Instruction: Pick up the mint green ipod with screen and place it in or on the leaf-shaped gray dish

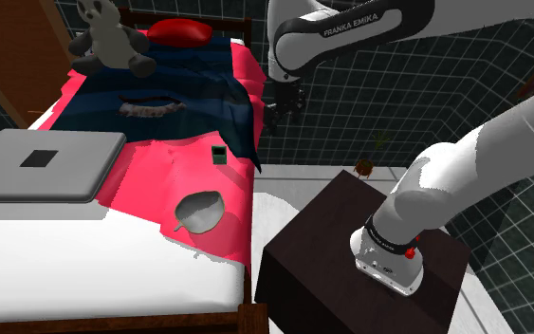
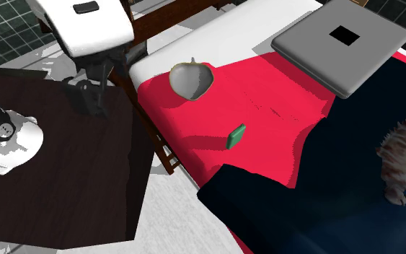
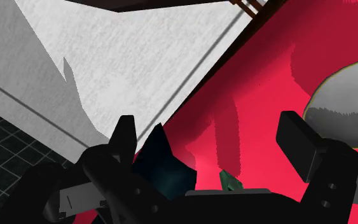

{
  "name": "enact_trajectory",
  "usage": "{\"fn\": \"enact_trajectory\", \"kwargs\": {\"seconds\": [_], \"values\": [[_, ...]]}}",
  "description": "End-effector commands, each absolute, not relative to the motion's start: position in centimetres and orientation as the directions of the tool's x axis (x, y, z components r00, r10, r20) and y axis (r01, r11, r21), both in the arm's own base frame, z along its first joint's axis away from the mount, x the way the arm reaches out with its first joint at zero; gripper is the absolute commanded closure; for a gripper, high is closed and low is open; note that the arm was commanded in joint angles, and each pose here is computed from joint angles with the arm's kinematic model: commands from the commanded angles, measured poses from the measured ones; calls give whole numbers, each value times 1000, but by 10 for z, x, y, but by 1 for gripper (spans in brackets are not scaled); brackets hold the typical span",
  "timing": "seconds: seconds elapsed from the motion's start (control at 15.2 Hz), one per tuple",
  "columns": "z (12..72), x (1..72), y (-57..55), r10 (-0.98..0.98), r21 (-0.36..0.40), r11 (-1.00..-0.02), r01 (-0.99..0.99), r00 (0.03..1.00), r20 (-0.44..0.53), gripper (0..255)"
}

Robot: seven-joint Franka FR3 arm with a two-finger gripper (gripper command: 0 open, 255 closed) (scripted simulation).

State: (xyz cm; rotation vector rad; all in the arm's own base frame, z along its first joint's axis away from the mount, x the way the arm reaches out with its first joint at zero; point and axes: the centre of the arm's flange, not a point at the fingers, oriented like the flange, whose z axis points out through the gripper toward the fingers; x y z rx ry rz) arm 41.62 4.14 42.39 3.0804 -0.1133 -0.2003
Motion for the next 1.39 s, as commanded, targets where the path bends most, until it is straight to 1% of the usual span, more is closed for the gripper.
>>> {"fn": "enact_trajectory", "kwargs": {"seconds": [0.0,1.32], "values": [[408,433,50,-88,53,-995,-83,989,-116,0],[249,623,90,-206,16,-979,-205,978,-21,0]]}}
